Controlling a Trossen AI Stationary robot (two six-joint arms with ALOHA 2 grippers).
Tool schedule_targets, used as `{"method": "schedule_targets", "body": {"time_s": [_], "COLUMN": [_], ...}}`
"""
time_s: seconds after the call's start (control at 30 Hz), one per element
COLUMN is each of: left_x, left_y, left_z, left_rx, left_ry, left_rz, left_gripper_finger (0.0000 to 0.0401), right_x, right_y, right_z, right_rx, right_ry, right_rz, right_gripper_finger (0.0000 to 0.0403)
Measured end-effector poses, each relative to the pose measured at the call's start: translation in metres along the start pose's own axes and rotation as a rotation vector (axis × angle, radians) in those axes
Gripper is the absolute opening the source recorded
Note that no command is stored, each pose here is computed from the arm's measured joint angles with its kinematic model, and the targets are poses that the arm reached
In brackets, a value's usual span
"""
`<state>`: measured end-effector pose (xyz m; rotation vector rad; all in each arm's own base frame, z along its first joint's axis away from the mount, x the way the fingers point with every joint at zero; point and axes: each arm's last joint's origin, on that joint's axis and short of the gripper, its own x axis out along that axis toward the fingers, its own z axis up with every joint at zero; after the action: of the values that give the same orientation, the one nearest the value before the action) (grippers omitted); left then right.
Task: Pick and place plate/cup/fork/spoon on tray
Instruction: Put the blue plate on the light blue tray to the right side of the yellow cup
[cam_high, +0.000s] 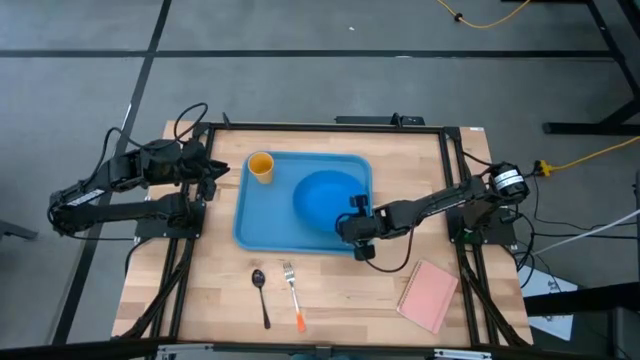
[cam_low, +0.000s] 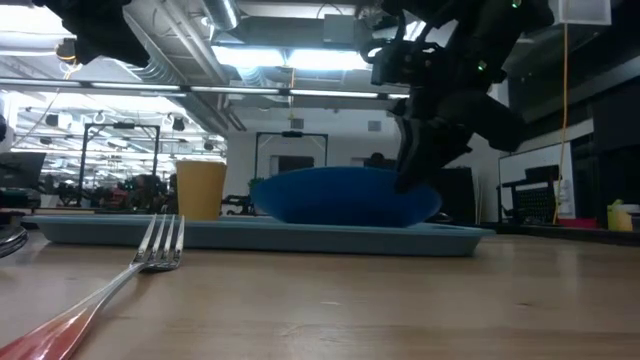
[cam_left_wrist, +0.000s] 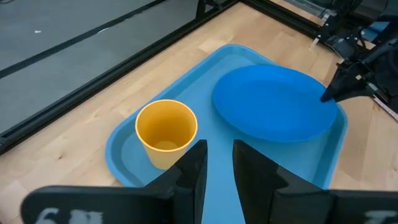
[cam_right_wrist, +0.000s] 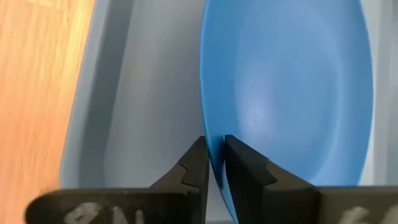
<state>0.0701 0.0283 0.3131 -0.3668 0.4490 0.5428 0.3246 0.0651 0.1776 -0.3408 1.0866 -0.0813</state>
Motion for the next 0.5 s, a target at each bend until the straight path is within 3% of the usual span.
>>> {"method": "schedule_targets", "body": {"time_s": [0.5], "left_x": [0.0000], "left_y": [0.0000], "left_z": [0.0000], "left_rx": [0.000], "left_ry": [0.000], "left_rz": [0.000], "left_gripper_finger": [0.0070], "right_x": [0.0000], "right_y": [0.0005], "right_z": [0.0024], "right_rx": [0.034], "right_ry": [-0.025], "right_rz": [0.018], "right_gripper_finger": [0.0112]}}
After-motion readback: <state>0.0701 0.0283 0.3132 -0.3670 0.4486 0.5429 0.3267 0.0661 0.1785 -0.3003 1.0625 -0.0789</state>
